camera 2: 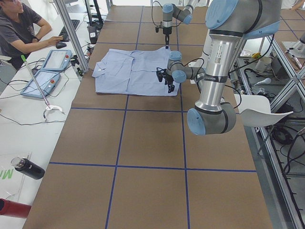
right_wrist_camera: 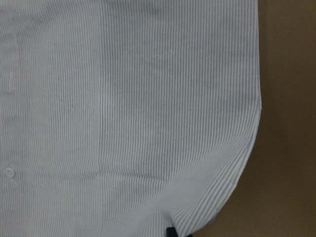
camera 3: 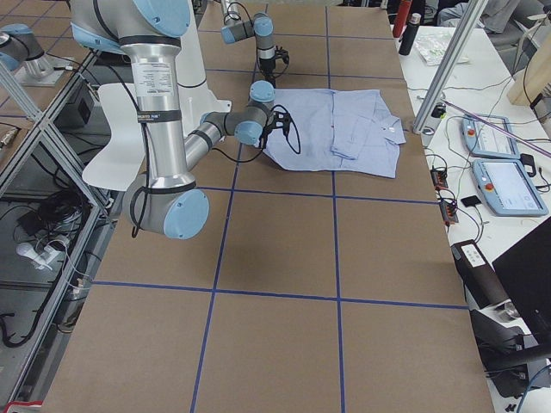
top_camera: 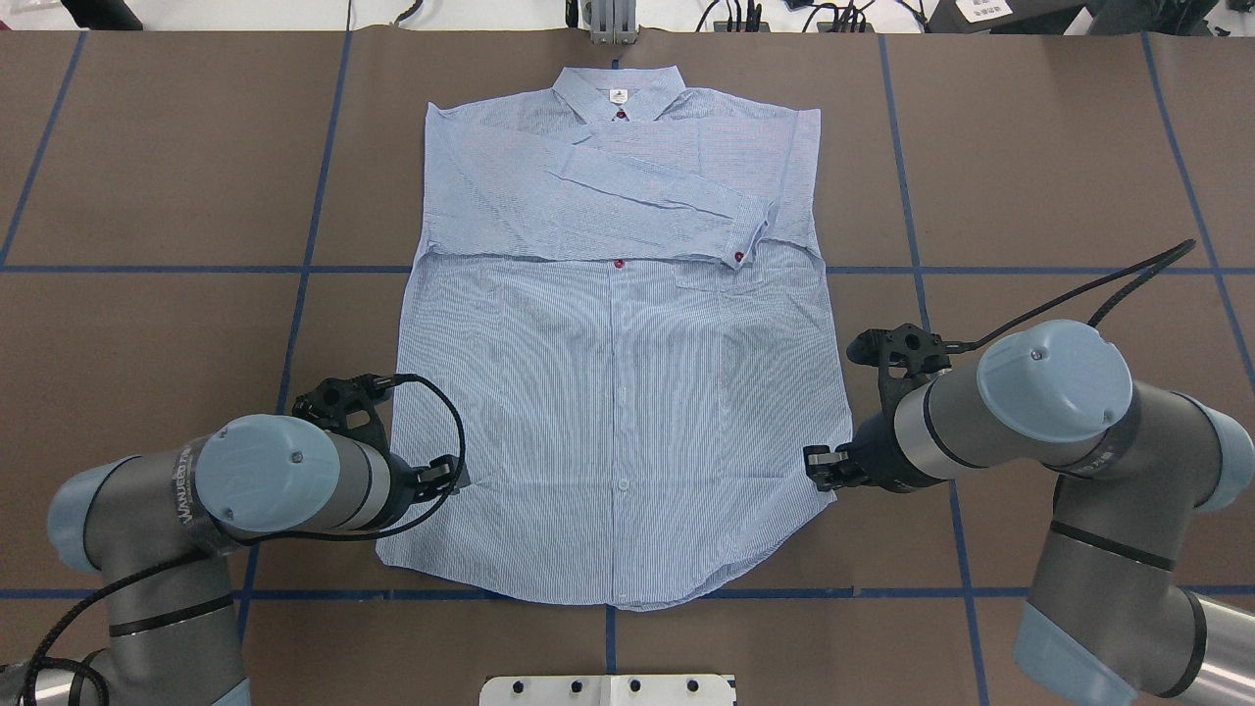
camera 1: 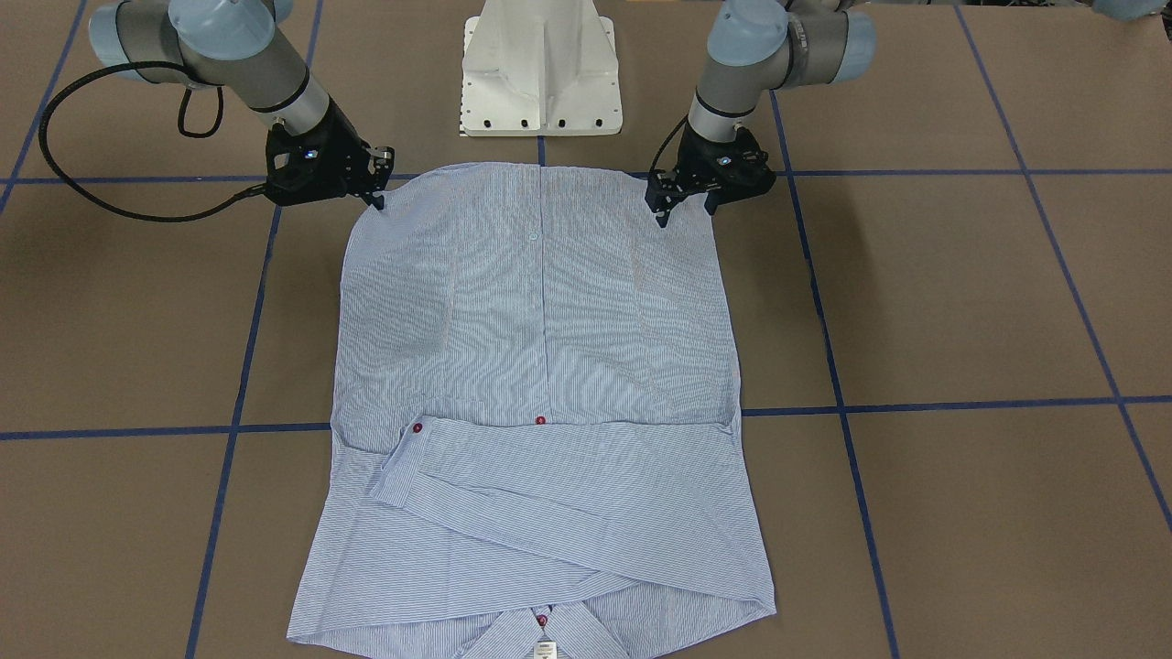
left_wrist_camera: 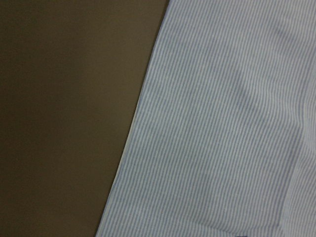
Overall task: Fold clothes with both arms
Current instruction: 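Lower the left gripper to its nearest hem corner while the right aligns at the other, then pinch both hem corners with the left and right grippers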
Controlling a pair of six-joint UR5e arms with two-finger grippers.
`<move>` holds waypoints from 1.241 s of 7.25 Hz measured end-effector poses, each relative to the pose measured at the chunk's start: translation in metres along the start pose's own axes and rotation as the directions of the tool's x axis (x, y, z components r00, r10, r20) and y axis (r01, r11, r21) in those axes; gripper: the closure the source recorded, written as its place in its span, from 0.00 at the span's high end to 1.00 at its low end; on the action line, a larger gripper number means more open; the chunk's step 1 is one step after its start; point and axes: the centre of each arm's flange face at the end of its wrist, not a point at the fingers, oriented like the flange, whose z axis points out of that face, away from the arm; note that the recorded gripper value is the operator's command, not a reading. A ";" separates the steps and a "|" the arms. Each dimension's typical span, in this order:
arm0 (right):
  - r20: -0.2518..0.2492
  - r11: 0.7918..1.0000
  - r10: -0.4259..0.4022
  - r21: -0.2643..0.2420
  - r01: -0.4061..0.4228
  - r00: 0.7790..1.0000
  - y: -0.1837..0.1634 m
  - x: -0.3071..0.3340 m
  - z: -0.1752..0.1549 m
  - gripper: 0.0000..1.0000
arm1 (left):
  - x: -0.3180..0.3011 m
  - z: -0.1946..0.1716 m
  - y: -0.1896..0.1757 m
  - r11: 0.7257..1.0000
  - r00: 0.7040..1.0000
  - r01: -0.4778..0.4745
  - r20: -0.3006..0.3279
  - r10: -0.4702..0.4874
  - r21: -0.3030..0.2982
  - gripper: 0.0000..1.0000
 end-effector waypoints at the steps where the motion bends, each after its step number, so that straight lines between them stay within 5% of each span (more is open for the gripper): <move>1: 0.000 1.000 0.000 0.000 0.000 1.000 0.000 0.000 0.000 0.00 | -0.006 0.004 0.003 1.000 1.000 -0.004 0.012 0.004 -0.004 0.87; 5: 0.000 1.000 0.001 0.001 -0.001 1.000 -0.001 0.000 0.000 0.00 | -0.018 0.014 0.013 1.000 0.998 -0.012 0.055 0.013 -0.016 0.85; 9: -0.001 1.000 0.004 0.004 -0.004 1.000 -0.003 0.001 -0.001 0.00 | -0.018 0.017 0.022 0.999 0.998 -0.020 0.063 0.022 -0.029 0.63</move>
